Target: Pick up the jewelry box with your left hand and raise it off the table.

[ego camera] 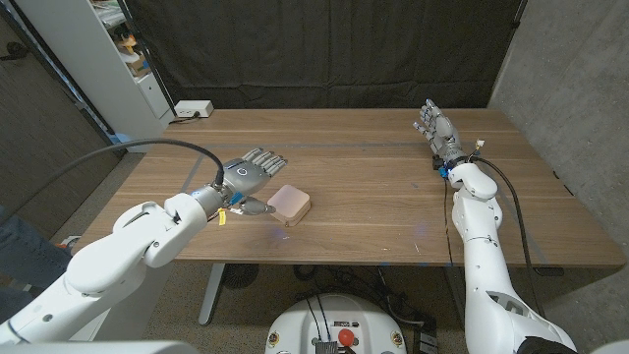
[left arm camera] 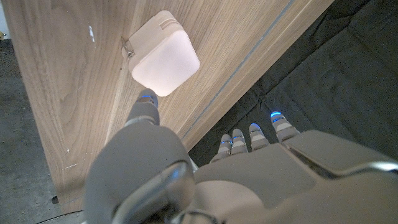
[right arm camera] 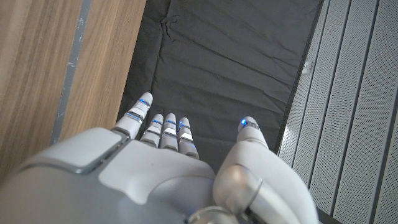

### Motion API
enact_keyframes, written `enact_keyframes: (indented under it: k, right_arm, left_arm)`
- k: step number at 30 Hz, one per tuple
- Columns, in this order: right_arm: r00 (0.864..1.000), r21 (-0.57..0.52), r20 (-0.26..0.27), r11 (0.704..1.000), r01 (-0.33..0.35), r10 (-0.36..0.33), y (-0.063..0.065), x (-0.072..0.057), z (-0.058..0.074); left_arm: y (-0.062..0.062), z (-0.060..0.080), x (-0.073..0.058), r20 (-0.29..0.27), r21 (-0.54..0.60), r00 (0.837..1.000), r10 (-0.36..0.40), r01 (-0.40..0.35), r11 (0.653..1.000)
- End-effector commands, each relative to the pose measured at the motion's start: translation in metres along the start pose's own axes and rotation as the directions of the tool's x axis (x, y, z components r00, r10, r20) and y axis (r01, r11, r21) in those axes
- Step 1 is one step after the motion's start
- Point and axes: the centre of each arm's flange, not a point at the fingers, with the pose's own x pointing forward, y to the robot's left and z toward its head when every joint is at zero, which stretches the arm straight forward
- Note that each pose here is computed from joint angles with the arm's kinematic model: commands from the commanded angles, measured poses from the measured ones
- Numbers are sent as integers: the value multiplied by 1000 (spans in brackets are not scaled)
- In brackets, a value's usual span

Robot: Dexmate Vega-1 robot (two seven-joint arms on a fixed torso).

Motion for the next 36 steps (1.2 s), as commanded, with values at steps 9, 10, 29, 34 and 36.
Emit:
enact_keyframes:
  k: [9,10,29,34,36]
  right_arm:
    - [1000,11,2,1000,4,-4,-2,2,-3]
    - [1000,14,2,1000,6,-6,-2,2,-3]
    - [1000,18,-5,1000,16,-16,-10,-2,-6]
    - [1000,22,-5,1000,22,-22,-12,-1,-5]
    - [1000,18,-1,1000,18,-18,-12,-1,-5]
  left_arm:
    - [-2,7,8,37,29,996,-77,76,997]
    - [-2,7,9,39,25,996,-81,80,996]
    - [-3,-7,26,20,-113,987,-161,162,980]
    - [-1,-6,29,20,-102,987,-158,159,982]
    - [0,-5,31,22,-91,986,-163,165,982]
